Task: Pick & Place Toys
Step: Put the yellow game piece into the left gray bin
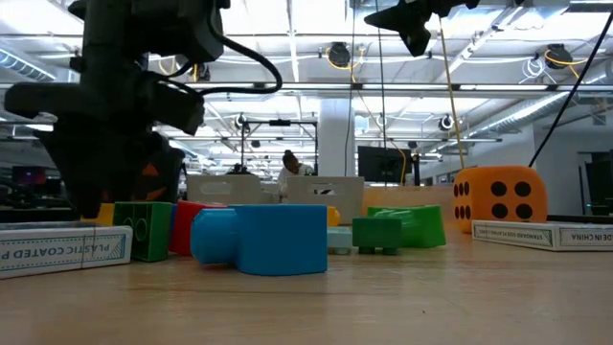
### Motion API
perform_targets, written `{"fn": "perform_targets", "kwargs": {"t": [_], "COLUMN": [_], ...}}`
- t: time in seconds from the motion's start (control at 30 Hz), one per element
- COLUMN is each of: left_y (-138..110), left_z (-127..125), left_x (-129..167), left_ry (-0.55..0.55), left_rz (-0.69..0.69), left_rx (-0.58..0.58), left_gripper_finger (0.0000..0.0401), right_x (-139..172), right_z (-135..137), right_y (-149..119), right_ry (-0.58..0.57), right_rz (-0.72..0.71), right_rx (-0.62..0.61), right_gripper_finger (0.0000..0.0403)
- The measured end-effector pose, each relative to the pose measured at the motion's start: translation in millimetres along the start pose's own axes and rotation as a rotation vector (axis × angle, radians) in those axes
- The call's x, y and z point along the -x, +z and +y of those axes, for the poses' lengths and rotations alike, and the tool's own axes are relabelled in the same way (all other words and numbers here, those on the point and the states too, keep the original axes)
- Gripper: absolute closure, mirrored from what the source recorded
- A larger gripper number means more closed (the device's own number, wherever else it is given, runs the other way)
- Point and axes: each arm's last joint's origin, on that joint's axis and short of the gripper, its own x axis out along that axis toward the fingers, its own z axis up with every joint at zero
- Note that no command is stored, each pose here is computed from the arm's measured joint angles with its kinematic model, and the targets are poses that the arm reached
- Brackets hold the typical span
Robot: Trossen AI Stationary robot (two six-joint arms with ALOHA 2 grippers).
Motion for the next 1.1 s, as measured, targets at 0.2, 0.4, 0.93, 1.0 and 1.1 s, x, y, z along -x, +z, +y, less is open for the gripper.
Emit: {"fn": "perform_targets", "kwargs": {"t": [0.2, 0.4, 0.93, 1.0, 1.1], "left_y": [4, 8, 8, 5, -2], "left_z": [4, 7, 34, 41, 52], "left_x": [0, 0, 37, 53, 83], "left_ry": [-0.008, -0.019, -0.193, -0.206, -0.235], "left_rz": [-0.027, -0.056, -0.126, -0.194, -0.324], "left_rx": [0.028, 0.052, 0.307, 0.348, 0.425], "left_gripper_finger": [0.0186, 0.0258, 0.0263, 0.0267, 0.0267], "right_x": [0, 0, 0, 0, 0], "right_z": [-1, -1, -1, -1, -1], "right_y": [0, 0, 1, 1, 1], "right_ry": [-0.027, -0.027, -0.023, -0.023, -0.023], "right_rz": [-0.009, -0.009, -0.017, -0.018, -0.018], "right_rx": [0.001, -0.003, 0.021, 0.026, 0.027], "right_gripper_finger": [0.0222, 0.0222, 0.0222, 0.0222, 0.0222]}}
